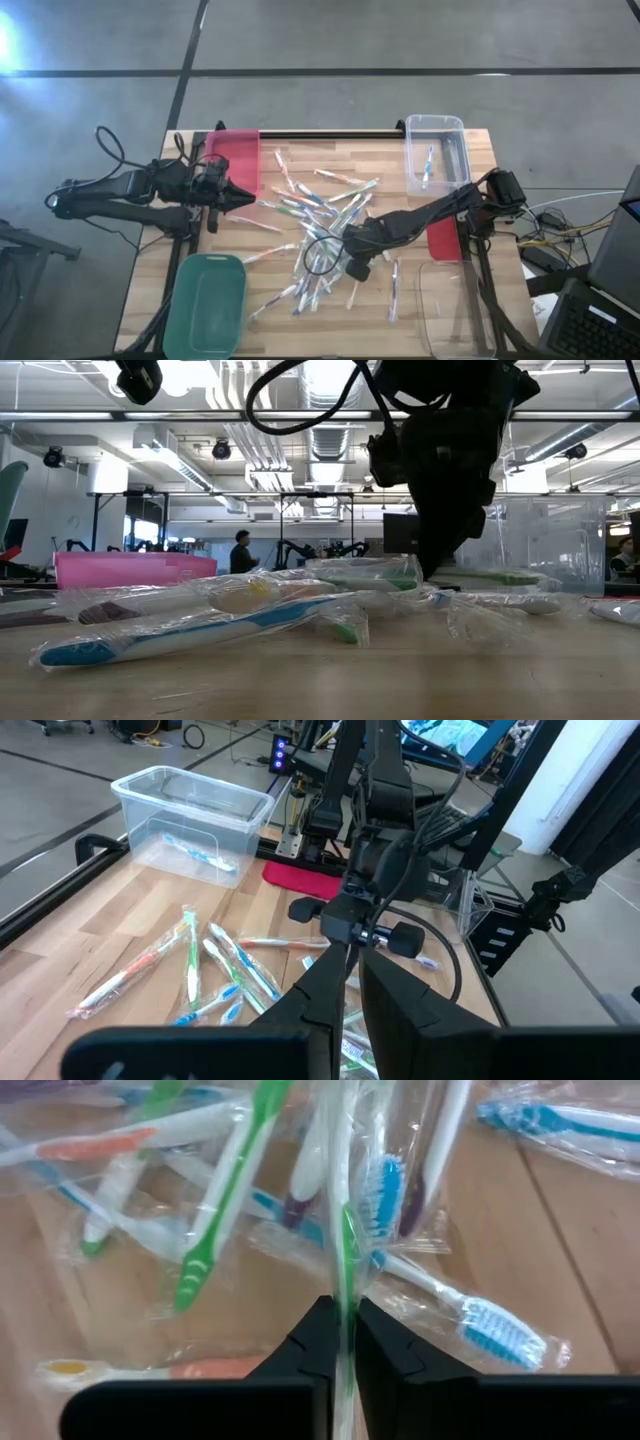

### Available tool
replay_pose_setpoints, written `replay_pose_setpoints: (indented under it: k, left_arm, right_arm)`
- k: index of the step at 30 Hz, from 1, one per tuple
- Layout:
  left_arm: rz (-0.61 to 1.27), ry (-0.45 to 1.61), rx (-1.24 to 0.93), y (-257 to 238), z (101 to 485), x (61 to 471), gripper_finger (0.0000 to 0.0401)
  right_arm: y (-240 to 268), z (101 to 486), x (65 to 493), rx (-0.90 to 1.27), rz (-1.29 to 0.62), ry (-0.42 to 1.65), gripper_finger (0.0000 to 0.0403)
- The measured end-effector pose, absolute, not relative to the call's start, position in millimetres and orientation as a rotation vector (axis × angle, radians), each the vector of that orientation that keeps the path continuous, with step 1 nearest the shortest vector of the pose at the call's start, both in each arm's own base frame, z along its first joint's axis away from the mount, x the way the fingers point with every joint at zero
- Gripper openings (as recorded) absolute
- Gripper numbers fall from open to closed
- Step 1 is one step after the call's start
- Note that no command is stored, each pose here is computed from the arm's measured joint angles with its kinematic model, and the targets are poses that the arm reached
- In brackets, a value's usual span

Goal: Pick & Place Toothbrushes
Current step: Put the green toothbrush into the green bin

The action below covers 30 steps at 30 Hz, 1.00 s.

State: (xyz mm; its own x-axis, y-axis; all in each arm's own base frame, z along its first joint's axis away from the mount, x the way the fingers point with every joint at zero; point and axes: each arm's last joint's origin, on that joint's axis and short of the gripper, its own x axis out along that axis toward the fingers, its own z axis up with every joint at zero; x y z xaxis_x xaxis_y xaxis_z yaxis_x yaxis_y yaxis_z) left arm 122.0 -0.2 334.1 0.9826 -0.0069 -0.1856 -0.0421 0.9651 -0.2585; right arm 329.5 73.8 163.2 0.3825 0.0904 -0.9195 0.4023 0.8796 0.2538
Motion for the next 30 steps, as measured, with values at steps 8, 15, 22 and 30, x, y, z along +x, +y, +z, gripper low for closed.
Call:
replay_pose_setpoints:
  k: [8,15,22,30]
  left_arm:
    - [0.017,0.187,-0.265,-0.3,334.1,122.1,0.0039]
    - [0.017,0.186,-0.265,-0.3,334.2,122.0,0.0039]
    - [0.017,0.186,-0.265,-0.3,334.2,122.0,0.0039]
    - [0.018,0.187,-0.265,-0.2,334.1,122.0,0.0039]
  right_arm:
    - [75.9,166.6,330.8,0.542,-0.203,1.175,0.0050]
    - [76.3,165.8,330.7,0.537,-0.182,1.184,0.0060]
    - [77.3,166.3,330.8,0.534,-0.146,1.195,0.0011]
    - [77.3,166.7,331.4,0.552,-0.156,1.188,0.0012]
